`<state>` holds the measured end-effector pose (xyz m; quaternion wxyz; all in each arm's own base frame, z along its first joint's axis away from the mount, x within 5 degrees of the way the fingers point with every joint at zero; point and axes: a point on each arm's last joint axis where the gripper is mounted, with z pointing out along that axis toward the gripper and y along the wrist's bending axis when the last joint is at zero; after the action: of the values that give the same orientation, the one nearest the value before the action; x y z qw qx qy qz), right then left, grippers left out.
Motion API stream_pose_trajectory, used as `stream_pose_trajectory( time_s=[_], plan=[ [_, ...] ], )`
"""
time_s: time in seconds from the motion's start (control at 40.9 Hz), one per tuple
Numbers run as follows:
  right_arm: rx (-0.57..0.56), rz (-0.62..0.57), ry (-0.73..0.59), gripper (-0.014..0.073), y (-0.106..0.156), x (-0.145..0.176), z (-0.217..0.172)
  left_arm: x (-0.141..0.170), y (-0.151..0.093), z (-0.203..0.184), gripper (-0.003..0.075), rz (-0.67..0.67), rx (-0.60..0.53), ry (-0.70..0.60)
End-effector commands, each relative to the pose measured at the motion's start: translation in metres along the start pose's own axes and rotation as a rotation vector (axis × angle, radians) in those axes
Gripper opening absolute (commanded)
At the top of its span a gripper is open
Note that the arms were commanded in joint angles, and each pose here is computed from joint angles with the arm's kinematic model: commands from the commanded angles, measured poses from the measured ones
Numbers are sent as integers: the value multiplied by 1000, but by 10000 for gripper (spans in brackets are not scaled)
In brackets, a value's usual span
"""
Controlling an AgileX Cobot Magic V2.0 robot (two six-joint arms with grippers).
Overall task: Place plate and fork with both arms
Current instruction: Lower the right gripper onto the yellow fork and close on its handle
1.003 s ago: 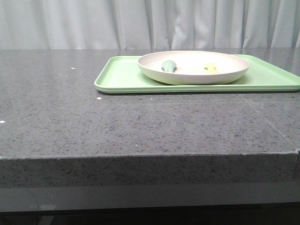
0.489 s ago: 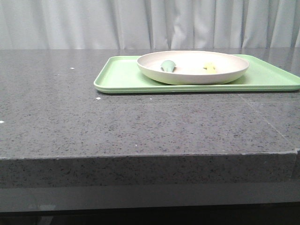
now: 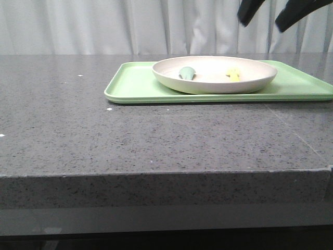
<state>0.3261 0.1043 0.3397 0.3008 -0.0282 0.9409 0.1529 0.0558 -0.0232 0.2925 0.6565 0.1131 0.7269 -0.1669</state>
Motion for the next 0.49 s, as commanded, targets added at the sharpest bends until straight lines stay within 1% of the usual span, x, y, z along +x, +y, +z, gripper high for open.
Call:
stream_pose_trajectory(
  time_s=[0.0,0.22,0.465],
  plan=[
    [-1,18,-63,489,9,-19,-4,-15,-2,-2,-18,4,20,-91],
    [31,48,23,489,9,-33,36,-15,-2,-2,-18,4,20,-91],
    [62,61,54,488,5,-35,59,-15,-2,-2,-18,4,20,-91]
  ],
)
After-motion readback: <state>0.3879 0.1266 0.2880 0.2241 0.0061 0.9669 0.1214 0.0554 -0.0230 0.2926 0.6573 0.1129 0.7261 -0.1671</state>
